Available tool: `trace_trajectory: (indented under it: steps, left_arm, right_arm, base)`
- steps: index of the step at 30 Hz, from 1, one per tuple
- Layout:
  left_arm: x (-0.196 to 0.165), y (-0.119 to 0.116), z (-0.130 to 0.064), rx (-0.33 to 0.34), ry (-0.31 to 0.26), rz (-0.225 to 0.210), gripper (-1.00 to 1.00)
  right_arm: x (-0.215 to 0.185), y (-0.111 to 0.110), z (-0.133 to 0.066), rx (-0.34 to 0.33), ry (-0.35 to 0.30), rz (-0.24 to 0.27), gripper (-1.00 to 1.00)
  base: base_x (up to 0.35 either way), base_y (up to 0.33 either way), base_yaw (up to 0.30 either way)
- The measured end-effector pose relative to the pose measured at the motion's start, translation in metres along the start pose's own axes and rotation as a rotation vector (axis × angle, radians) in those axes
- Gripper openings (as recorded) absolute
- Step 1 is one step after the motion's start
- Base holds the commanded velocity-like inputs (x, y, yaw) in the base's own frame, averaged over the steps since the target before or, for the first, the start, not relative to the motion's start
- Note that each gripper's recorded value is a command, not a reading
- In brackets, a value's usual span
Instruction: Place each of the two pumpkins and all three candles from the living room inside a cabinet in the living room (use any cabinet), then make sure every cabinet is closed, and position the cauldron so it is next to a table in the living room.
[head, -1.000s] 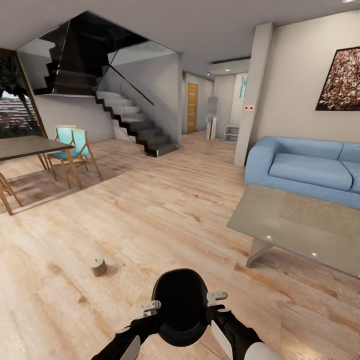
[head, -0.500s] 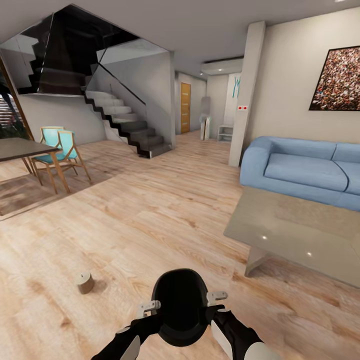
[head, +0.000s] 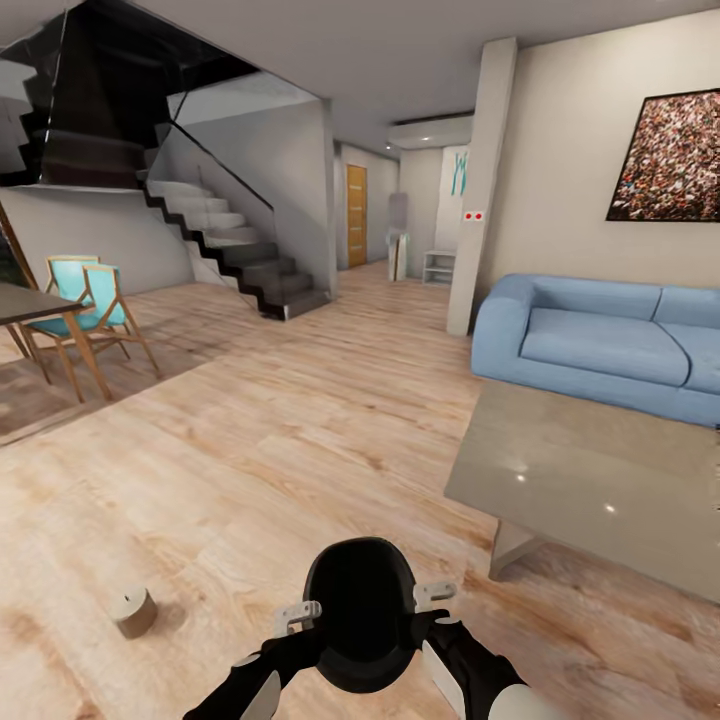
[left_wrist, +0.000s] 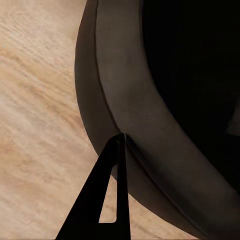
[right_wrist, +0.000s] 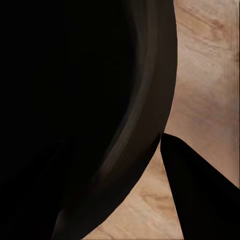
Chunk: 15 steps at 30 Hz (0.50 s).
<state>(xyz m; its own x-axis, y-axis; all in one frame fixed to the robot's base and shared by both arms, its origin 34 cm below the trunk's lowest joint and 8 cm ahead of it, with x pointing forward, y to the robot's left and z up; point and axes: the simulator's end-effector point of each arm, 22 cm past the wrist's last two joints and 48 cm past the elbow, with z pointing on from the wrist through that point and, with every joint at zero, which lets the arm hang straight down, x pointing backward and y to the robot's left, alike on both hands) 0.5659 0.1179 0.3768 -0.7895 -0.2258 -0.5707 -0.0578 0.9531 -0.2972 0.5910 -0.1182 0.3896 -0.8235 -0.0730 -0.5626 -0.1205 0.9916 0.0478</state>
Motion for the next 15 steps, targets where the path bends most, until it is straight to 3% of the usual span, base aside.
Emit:
trace_trajectory:
  steps: [7,15]
  left_arm:
    - [0.0001,-0.0001,0.0001,0.0,0.0,0.0,-1.0]
    - [0.0003,0.0001,0.0003,0.0,0.001,-0.001,-1.0]
  right_arm:
    - [0.0,0.0001,0.0001,0.0,0.0,0.001,-1.0]
    - [0.0002,0.0002,0.0003,-0.001,0.0,0.001,-1.0]
  base:
    - [0.253,0.0,-0.251]
    - [0.046,0.0,-0.199]
